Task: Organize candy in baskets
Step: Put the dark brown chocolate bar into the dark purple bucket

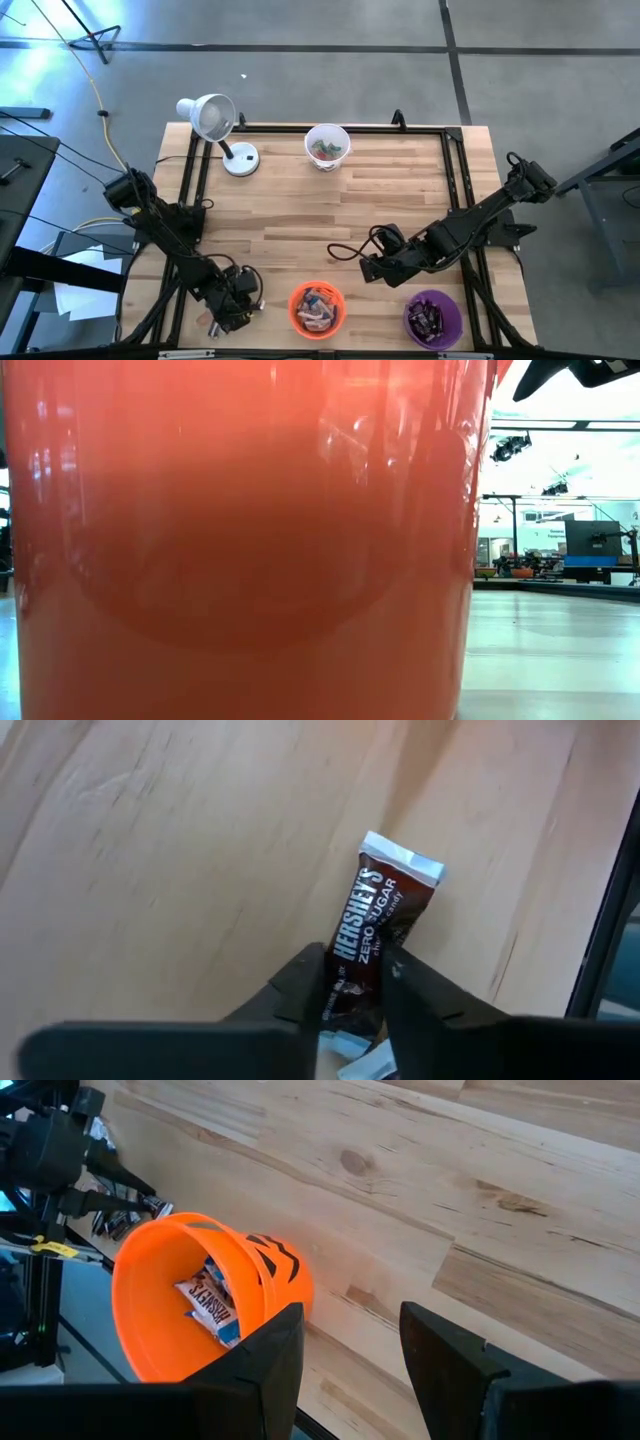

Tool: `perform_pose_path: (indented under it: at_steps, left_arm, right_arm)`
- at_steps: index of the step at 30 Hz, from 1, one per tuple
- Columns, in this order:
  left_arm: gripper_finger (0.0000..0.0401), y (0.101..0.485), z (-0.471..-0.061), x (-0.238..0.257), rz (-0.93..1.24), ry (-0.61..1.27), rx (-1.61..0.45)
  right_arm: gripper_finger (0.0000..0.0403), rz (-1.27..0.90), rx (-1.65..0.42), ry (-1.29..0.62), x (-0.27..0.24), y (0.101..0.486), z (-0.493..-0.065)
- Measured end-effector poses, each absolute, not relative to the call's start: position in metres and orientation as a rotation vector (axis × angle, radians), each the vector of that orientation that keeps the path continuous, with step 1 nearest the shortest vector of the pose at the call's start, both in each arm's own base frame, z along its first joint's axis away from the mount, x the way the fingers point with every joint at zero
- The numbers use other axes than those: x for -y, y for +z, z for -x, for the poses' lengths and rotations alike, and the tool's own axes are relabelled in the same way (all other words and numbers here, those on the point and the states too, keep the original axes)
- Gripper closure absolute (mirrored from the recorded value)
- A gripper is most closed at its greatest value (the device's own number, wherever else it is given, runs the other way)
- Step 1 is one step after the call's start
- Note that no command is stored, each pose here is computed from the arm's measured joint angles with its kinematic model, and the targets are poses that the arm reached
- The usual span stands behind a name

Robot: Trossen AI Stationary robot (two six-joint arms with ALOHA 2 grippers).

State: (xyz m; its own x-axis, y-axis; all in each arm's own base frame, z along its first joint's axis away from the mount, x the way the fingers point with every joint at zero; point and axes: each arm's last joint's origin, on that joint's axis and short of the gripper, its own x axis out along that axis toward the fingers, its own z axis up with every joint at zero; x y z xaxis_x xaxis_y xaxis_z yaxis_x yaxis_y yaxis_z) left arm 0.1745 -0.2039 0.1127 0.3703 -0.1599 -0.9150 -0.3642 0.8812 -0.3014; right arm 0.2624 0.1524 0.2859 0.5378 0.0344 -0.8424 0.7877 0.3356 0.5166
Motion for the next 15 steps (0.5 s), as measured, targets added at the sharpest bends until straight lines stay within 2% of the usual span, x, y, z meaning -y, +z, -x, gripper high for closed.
perform_pose_path:
  at_steps: [4, 15]
  left_arm:
    - [0.0381, 0.1135, -0.1759, 0.2055, 0.541, 0.137, -1.185]
    - [0.0398, 0.1210, -0.1779, 0.2007, 0.565, 0.127, -1.200]
  right_arm:
    - [0.0243, -1.135, -0.890, -0.587, -0.1524, 0.2860, -0.2624]
    - [0.0243, -1.138, -0.888, -0.584, -0.1526, 0.2862, -0.2626]
